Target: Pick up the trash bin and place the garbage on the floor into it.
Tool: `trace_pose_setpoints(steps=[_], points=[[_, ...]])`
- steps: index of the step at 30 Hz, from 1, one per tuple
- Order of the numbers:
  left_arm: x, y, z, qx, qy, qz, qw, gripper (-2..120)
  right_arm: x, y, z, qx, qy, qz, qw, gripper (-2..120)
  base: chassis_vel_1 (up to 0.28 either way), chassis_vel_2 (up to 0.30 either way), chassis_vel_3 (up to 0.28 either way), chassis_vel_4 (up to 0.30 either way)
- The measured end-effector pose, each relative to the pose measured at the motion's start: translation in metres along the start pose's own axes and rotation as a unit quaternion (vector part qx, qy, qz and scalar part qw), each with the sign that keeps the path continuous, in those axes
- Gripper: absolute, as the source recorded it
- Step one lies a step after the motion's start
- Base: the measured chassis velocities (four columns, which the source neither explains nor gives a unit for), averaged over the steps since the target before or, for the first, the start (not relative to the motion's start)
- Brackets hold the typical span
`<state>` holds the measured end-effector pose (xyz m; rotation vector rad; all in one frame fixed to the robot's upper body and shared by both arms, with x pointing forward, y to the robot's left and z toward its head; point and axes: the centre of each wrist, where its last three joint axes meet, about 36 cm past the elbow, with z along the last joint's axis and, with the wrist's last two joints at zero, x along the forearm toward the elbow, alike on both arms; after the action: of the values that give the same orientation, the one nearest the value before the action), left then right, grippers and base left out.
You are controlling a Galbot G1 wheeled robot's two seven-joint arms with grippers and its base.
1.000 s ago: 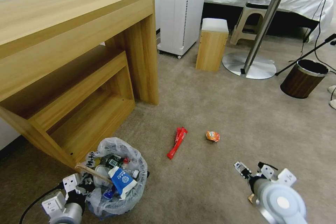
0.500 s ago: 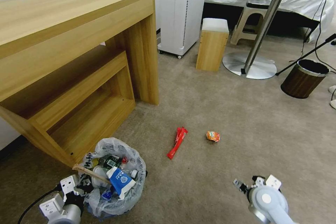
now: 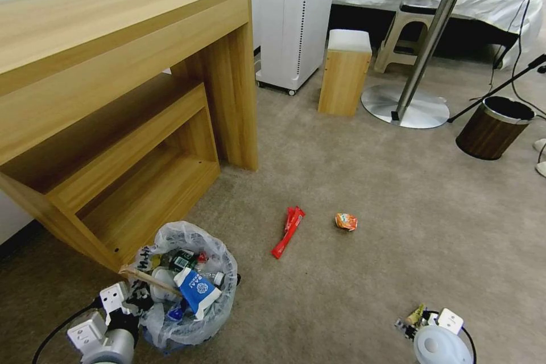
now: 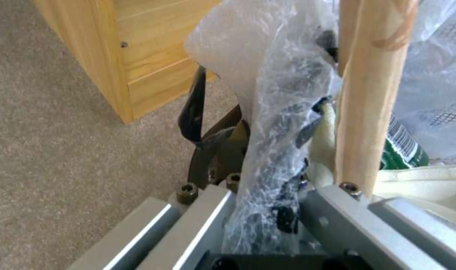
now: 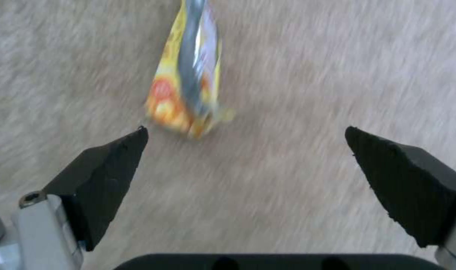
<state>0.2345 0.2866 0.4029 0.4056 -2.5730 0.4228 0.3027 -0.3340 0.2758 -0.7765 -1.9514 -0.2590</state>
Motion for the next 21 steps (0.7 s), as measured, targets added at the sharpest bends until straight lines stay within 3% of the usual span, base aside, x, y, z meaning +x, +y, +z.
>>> trace_pose_setpoints(steps=[12,21], points=[[0.001,-0.001,0.004,0.003,0.001,-0.002,1.0000,0,-0.015,0.011,0.001,0.045,-0.048,-0.013,0.998,92,0.000,0.000,0.000,0.000],[0.005,0.001,0.004,0.003,0.000,-0.003,1.0000,0,-0.034,0.016,0.019,0.063,-0.057,-0.001,0.996,67,0.000,0.000,0.000,0.000]])
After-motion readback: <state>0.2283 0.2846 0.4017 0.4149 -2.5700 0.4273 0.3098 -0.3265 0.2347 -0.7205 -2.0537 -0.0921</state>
